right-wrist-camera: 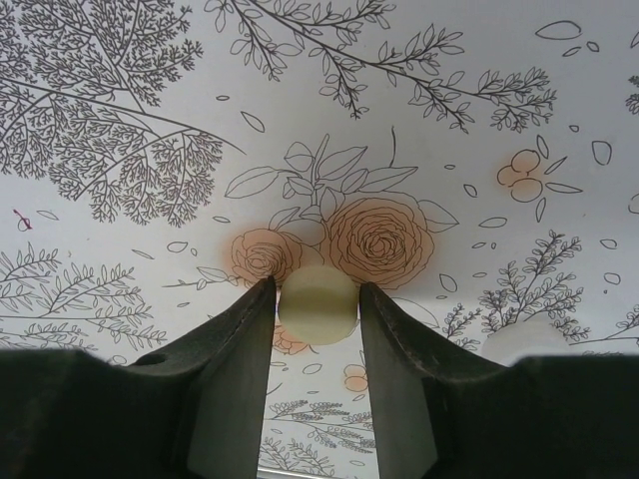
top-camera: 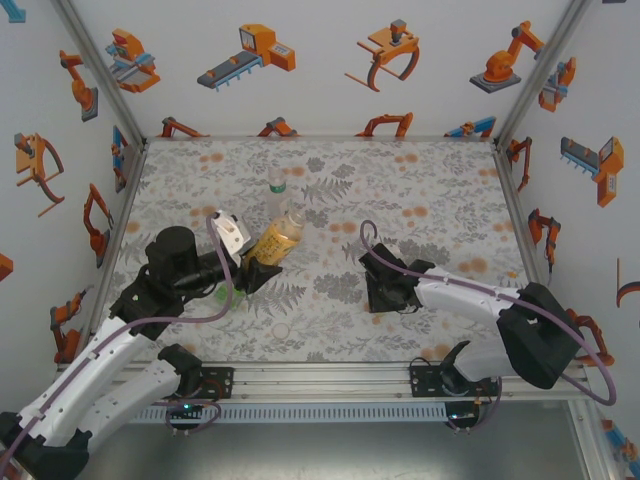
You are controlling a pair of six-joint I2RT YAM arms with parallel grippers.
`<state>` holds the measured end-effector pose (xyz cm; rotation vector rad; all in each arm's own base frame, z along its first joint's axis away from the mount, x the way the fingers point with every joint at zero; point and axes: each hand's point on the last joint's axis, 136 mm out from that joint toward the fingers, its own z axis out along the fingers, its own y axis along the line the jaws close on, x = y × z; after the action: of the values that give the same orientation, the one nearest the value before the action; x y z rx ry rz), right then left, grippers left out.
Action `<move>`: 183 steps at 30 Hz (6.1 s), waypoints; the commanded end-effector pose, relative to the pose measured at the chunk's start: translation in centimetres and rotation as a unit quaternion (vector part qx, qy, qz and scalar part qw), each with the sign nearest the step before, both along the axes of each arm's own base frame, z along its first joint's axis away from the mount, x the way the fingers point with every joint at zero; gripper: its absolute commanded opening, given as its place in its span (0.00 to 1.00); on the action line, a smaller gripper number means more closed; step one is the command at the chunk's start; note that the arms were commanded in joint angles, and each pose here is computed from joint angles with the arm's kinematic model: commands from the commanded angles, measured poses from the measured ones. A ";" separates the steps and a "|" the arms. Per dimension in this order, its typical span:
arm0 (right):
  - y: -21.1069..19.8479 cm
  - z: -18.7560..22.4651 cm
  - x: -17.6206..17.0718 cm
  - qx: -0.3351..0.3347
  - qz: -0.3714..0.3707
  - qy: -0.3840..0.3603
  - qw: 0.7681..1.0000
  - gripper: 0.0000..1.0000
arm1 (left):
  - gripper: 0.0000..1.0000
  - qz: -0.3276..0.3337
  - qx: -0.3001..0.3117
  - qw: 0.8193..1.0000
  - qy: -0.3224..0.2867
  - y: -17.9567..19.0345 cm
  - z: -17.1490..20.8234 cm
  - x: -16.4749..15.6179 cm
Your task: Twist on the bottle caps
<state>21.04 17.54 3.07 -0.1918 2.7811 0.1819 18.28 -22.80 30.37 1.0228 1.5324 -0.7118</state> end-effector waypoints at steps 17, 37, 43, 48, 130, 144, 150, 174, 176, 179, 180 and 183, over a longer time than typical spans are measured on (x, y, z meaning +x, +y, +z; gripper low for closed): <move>-1.0 -0.8 -1.4 -0.030 0.004 0.034 0.999 0.39 | 0.01 0.011 -0.019 1.000 -0.009 0.3 1.8 0.1; 3.3 8.3 0.6 0.092 0.097 -0.080 0.988 0.09 | 0.01 -0.016 0.038 0.999 0.026 -0.4 -0.3 0.1; 5.7 15.3 0.5 0.164 0.183 -0.162 0.956 0.03 | 0.00 -0.029 0.054 0.997 0.050 -1.2 -1.5 0.2; 6.9 19.9 -0.5 0.216 0.239 -0.216 0.922 0.00 | 0.00 -0.024 0.002 0.997 0.078 -2.2 -2.1 0.1; 6.9 25.7 -16.6 0.273 0.696 -0.406 0.526 0.00 | 0.00 -0.427 0.071 0.889 0.147 -8.9 -7.0 -13.4; 8.8 26.2 -11.5 0.373 0.496 -0.304 0.723 0.00 | 0.00 -0.307 0.088 0.947 0.024 -8.7 -7.6 -9.3; 9.7 26.0 -8.5 0.446 0.345 -0.223 0.795 0.00 | 0.00 -0.269 0.091 0.959 -0.022 -8.5 -7.4 -7.9; 7.9 20.9 -2.5 0.421 -0.026 -0.037 0.906 0.27 | 0.00 -0.158 0.121 0.978 -0.067 -8.5 -9.1 -3.3; 7.8 21.4 -2.5 0.417 -0.014 -0.050 0.907 0.38 | 0.00 -0.164 0.120 0.977 -0.068 -8.5 -9.1 -3.5; 7.5 22.4 -2.6 0.410 0.010 -0.073 0.909 0.53 | 0.00 -0.170 0.121 0.976 -0.067 -8.4 -9.1 -3.8; 7.4 22.9 -2.6 0.407 0.019 -0.083 0.909 0.58 | 0.00 -0.173 0.120 0.975 -0.066 -8.4 -9.1 -4.0; 7.0 24.3 -2.7 0.404 0.036 -0.107 0.908 0.66 | 0.00 -0.181 0.120 0.974 -0.061 -8.4 -9.3 -4.3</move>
<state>18.78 24.98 25.08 0.0101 2.3110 1.2357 14.66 -30.42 18.66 1.5333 1.4753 -0.6618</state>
